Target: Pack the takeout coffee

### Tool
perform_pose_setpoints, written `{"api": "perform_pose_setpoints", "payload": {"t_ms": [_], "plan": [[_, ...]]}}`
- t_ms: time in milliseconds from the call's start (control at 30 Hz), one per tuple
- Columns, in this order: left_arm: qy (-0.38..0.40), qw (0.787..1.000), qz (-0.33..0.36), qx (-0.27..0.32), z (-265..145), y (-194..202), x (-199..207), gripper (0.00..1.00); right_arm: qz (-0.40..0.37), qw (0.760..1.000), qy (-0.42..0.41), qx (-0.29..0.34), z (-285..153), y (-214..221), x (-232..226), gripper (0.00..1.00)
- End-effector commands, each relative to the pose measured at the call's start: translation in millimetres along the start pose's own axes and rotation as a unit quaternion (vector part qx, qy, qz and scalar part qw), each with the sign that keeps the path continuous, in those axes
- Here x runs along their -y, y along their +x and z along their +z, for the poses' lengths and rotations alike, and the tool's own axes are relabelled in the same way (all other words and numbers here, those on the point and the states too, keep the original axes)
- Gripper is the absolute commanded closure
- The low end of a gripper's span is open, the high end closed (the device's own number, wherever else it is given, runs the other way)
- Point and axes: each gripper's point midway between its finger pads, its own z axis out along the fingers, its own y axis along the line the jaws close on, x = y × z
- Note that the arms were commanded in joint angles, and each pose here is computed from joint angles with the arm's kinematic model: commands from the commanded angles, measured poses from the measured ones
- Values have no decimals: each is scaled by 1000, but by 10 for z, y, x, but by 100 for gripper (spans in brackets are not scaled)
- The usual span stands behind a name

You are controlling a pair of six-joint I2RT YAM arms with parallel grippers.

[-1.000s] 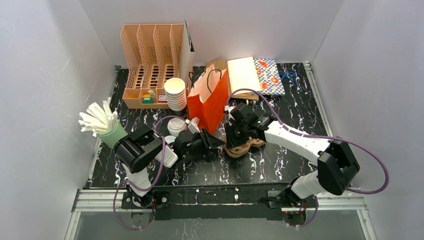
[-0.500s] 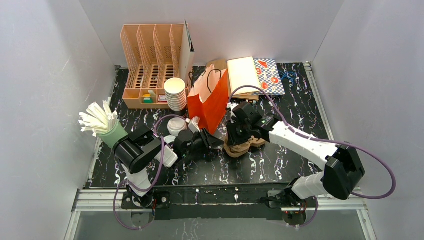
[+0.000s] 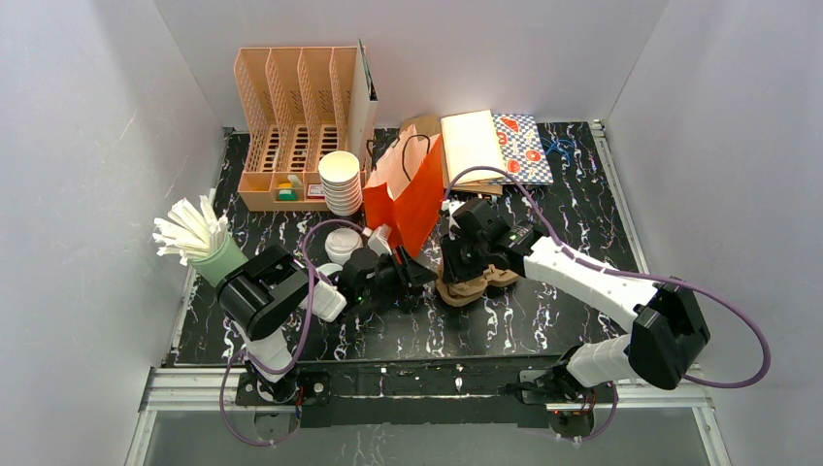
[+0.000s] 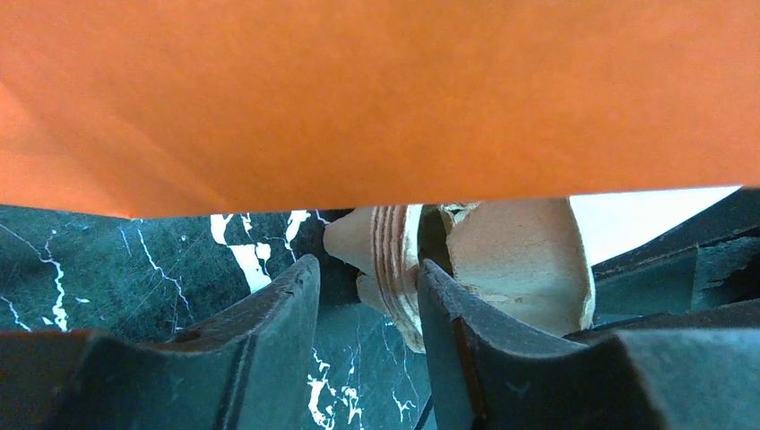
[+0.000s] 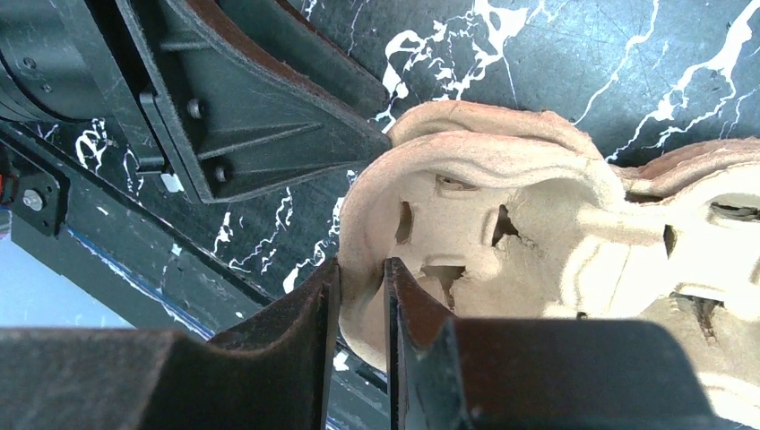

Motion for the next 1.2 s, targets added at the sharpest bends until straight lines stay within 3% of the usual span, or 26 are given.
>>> {"api": "perform_pose_setpoints", "payload": {"t_ms": [0,267,400,467,567,900,1033,1167], "plan": [[4,1000,9,-13,34,12,97,56,-7,999,-36,32,-31,-151,-157,70],[17,999,-17,-32,93,53,179,57,-7,999,-40,34,-32,-134,-162,71],[25,999,-13,-30,103,20,241,74,-8,999,-40,34,-45,-121,-160,70],[20,999,-9,-27,102,11,216,83,-7,999,-39,33,-56,-117,-155,60],[10,999,-3,-30,103,29,170,89,-7,999,-23,34,-114,-126,-112,44],[-12,999,26,-37,58,-5,175,90,7,987,148,55,-328,-179,466,7],[-21,998,44,-36,28,-47,202,89,12,981,188,36,-224,-68,640,7],[-37,996,65,-37,1,-92,214,89,15,981,194,23,-67,13,700,16]]}}
